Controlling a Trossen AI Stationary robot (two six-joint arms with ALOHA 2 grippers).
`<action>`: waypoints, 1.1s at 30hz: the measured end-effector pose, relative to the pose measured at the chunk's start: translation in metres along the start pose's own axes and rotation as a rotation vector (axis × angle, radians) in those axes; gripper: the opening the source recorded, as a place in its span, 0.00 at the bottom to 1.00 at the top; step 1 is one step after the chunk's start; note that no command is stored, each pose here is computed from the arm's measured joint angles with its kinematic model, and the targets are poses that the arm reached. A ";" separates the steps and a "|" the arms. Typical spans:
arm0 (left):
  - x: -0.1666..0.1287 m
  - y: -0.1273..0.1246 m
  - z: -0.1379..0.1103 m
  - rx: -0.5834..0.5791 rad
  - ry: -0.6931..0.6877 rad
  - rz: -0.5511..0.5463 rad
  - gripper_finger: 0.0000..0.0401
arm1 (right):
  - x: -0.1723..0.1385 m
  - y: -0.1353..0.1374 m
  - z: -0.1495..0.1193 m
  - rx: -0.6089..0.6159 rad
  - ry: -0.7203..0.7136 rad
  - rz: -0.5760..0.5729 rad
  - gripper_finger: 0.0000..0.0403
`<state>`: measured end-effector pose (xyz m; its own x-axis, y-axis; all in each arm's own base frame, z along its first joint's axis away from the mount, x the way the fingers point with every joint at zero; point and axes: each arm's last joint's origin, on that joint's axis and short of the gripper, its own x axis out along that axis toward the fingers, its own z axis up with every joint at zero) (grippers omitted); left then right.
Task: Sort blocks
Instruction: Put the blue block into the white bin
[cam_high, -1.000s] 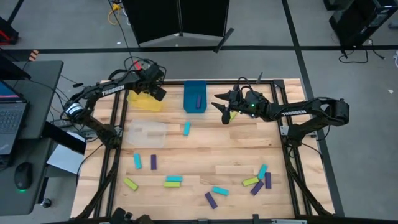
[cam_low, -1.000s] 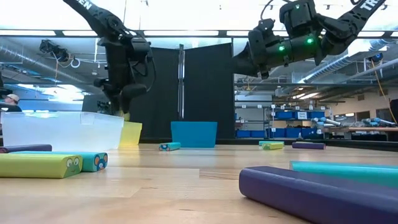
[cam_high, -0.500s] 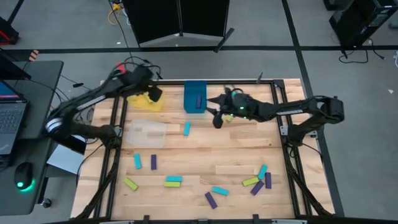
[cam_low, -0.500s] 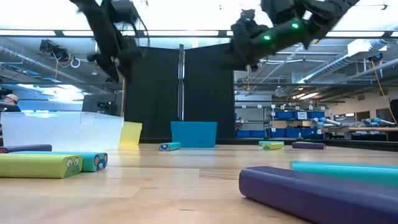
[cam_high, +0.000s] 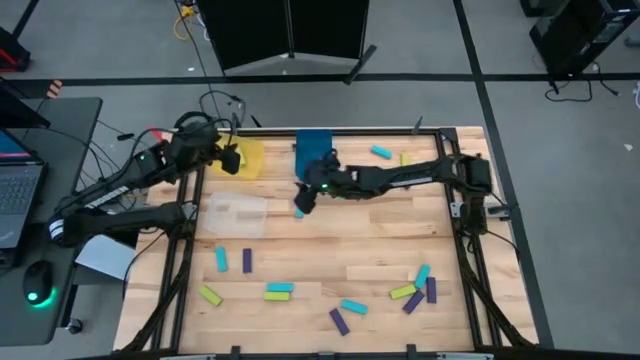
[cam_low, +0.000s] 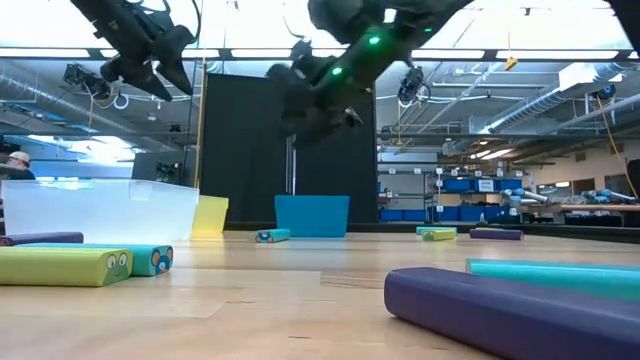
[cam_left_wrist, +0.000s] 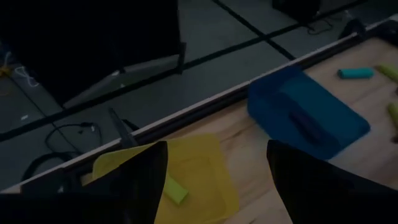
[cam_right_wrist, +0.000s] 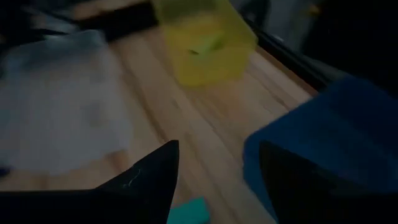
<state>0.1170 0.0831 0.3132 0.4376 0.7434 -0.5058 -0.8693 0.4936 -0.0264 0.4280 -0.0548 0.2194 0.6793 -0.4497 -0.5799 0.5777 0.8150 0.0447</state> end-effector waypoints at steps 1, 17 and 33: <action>0.001 0.000 -0.002 0.009 0.000 -0.005 0.71 | 0.004 0.003 -0.002 0.024 0.028 -0.026 0.58; 0.004 -0.003 -0.005 0.119 -0.014 -0.081 0.71 | 0.052 0.054 -0.032 0.327 0.155 -0.087 0.67; 0.004 -0.004 -0.006 0.209 0.001 -0.151 0.71 | 0.048 0.070 -0.004 0.506 -0.093 0.065 0.68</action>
<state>0.1212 0.0809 0.3058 0.5586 0.6536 -0.5106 -0.7275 0.6818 0.0769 0.4989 -0.0182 0.1917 0.7452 -0.4532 -0.4892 0.6638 0.5738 0.4797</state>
